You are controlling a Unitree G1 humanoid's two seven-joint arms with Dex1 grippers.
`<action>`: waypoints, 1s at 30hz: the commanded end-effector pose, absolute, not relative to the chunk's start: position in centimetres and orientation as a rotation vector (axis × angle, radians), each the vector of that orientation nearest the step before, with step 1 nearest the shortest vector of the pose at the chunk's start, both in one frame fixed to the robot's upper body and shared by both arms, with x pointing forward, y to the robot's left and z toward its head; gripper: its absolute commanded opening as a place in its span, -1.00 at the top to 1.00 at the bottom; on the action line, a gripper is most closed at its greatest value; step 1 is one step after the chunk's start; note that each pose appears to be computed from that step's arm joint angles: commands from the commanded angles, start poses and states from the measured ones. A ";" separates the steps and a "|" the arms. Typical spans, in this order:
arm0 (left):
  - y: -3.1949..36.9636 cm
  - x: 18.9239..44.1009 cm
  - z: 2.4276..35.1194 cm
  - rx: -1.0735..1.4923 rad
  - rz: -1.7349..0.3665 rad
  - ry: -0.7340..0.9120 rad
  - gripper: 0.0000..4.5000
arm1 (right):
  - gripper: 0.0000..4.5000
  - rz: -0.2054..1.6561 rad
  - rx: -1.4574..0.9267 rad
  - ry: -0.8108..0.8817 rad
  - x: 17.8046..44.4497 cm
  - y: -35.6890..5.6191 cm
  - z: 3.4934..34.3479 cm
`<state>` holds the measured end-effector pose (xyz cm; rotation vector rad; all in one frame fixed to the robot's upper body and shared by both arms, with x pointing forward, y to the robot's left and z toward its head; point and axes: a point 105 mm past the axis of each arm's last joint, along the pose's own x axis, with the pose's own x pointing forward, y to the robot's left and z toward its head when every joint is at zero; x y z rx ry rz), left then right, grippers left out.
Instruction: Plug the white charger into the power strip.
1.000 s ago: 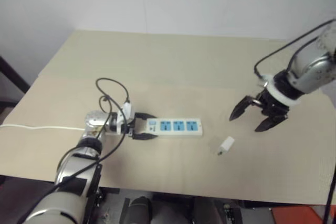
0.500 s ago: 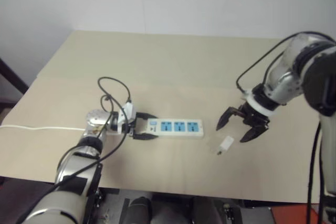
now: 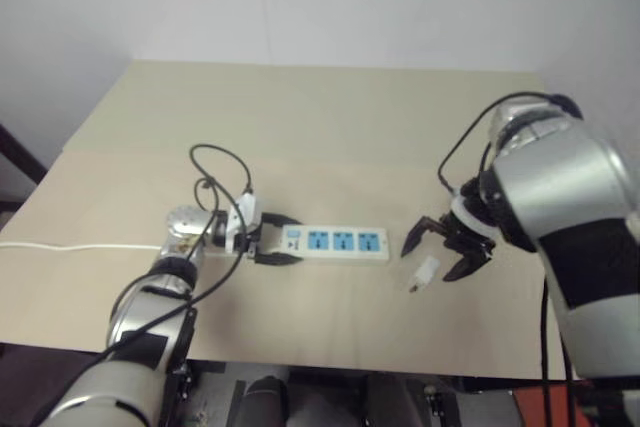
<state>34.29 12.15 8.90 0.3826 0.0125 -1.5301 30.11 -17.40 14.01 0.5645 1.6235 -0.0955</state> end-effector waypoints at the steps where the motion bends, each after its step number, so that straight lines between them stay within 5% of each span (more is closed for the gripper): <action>1: 11.6 34.3 9.2 0.421 -1.558 0.005 -0.45 | -1.00 -0.119 0.590 1.608 30.1 -17.5 14.1; 28: 12.0 34.4 9.1 0.413 -1.540 0.010 -0.45 | -1.00 -0.154 0.533 1.588 30.3 -17.6 12.6; 30: 12.0 34.4 9.1 0.414 -1.539 0.010 -0.45 | -0.81 -0.154 0.530 1.587 30.3 -17.6 12.5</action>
